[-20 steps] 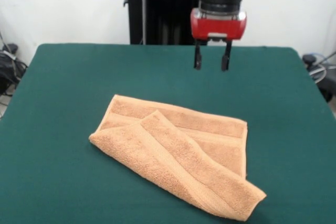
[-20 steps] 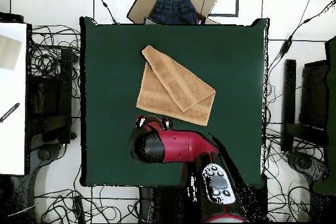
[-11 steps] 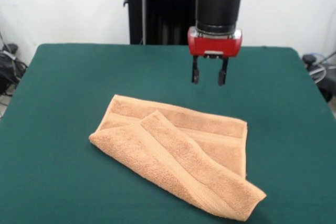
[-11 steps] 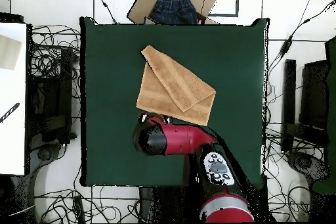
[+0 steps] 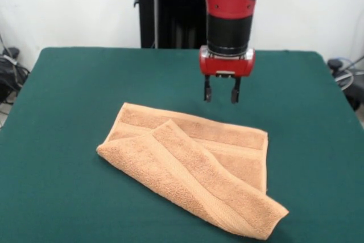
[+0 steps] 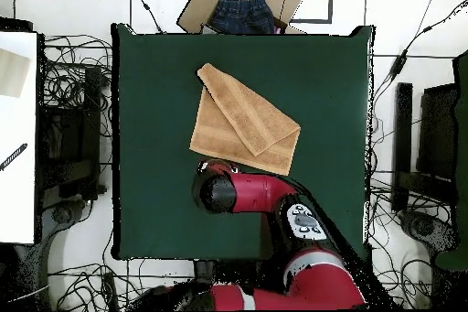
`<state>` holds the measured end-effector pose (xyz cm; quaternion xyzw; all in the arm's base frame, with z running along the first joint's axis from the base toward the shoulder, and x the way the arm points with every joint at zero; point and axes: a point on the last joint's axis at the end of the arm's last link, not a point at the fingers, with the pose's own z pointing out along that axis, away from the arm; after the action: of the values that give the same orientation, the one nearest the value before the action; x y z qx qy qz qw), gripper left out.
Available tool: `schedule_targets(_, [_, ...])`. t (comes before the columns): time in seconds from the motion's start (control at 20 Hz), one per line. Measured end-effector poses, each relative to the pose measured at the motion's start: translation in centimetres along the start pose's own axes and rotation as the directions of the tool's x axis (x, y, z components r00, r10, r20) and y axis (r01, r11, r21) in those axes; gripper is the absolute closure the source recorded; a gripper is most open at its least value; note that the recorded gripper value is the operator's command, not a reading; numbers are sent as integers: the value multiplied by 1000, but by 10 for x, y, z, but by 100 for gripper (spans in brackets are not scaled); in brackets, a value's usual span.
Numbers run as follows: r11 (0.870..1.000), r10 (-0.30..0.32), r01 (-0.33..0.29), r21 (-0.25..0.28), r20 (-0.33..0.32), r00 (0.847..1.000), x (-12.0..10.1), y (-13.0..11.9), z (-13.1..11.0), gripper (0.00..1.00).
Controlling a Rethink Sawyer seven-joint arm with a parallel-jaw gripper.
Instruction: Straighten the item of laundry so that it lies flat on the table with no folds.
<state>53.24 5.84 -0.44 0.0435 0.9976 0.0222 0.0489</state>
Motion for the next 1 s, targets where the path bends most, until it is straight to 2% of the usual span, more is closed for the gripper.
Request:
schedule_targets(0.2, [1000, 2, -2, -1, -5, 1000, 1, -1, 5, 0])
schedule_targets(0.4, [1000, -6, 6, 4, 10, 1000, -9, 2, -3, 0])
schedule_targets(0.7, [1000, -22, 21, 21, 30, 999, -37, 4, -23, 0])
schedule_targets(1.0, [999, -25, 24, 38, 15, 1000, -57, 2, -43, 0])
